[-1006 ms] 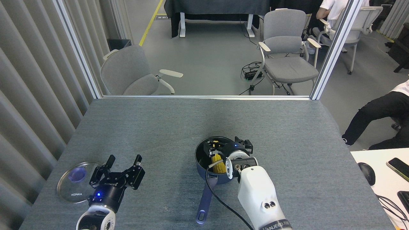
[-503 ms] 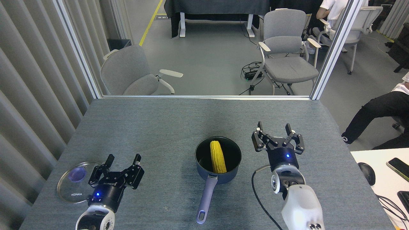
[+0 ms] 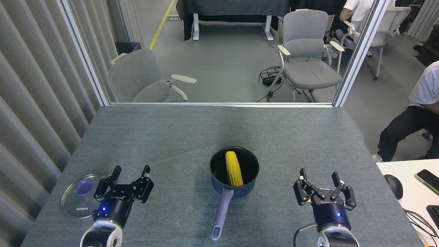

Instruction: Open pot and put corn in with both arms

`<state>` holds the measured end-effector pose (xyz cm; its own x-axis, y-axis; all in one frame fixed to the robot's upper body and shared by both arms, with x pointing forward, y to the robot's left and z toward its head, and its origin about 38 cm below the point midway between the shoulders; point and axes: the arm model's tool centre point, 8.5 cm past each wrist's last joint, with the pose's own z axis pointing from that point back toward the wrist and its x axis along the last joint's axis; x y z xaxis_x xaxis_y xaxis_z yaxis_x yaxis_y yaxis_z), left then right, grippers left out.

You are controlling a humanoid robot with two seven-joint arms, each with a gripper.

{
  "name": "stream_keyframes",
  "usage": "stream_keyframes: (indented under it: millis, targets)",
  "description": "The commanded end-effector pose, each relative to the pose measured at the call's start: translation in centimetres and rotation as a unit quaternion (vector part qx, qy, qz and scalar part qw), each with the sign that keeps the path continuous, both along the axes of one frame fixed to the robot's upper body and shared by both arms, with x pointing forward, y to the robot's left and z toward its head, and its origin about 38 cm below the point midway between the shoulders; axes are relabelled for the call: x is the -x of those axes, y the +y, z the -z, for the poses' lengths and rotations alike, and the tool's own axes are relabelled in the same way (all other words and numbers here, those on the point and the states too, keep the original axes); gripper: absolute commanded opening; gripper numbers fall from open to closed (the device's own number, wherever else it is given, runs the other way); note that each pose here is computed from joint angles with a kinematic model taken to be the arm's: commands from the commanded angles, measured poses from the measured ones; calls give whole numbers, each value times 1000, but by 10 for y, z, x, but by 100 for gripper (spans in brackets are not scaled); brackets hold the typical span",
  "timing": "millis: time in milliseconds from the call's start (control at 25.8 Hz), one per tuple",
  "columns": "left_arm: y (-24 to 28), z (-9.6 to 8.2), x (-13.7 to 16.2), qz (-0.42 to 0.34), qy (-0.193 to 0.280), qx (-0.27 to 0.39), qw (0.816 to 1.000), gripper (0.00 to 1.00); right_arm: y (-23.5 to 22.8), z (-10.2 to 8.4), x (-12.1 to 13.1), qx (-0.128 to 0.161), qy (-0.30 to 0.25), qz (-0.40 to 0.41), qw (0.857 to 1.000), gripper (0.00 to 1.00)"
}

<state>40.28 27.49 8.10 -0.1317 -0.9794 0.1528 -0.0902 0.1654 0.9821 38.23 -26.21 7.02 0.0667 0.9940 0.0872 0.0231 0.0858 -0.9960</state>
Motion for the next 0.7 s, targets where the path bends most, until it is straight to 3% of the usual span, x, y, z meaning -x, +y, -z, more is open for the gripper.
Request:
stream_keyframes:
  millis: [0,116,271,658]
  targets:
    - [1,0,0,0,0,0,1000,98,-3,-1,0,1,11,2,1000,99]
    - [1,0,0,-1,0,0,1000,98,-10,-9,-10,2,2,10,1000,99]
    - [1,0,0,-1,0,0,1000,98,-20,-4,-18,0,9,25,1000,100]
    - [0,0,0,-1,-1,1,1000,98,-20,-3,-19,0,8,24,1000,100]
